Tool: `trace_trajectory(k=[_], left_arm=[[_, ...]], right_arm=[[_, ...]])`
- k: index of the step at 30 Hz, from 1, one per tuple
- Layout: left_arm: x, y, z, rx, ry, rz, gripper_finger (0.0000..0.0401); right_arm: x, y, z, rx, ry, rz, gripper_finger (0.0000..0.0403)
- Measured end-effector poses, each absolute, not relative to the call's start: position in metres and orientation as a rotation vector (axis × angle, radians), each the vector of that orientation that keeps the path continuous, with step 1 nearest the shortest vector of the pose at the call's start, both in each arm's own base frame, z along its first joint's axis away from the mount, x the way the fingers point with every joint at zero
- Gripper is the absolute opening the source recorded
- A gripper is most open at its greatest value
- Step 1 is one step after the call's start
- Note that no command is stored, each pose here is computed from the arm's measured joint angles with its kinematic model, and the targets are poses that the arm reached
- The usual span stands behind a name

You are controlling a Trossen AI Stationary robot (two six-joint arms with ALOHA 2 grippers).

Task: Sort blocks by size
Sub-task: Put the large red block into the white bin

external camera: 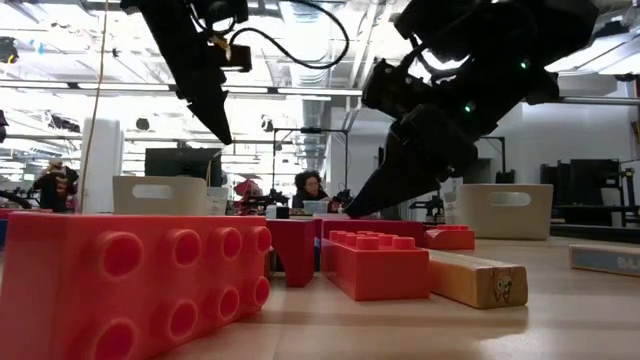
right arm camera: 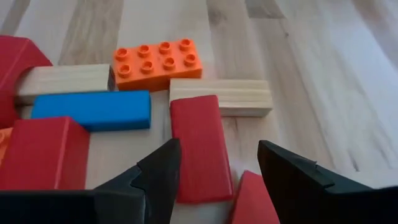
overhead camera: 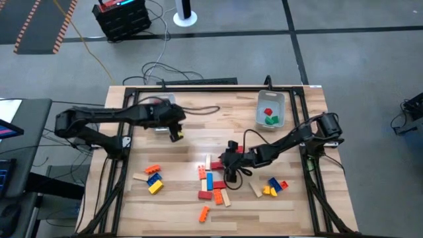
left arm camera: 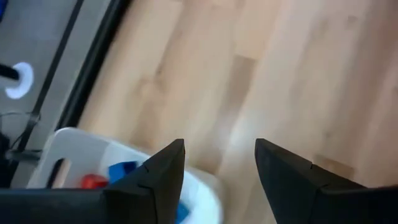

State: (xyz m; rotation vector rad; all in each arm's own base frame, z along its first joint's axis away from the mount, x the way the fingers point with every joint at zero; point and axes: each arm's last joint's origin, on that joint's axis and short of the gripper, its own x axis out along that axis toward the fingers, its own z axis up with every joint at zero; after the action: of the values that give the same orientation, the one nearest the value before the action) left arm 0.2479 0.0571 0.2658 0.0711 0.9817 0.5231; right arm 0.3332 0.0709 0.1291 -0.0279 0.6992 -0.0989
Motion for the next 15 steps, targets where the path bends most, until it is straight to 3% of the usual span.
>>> trace_trajectory(k=[15], left_arm=[[0.255,0.004,0.265,0.084,0.939,0.377,0.0192]], right_arm=[[0.334,0.072,0.115,-0.013,0.744,-0.076,0.0232]])
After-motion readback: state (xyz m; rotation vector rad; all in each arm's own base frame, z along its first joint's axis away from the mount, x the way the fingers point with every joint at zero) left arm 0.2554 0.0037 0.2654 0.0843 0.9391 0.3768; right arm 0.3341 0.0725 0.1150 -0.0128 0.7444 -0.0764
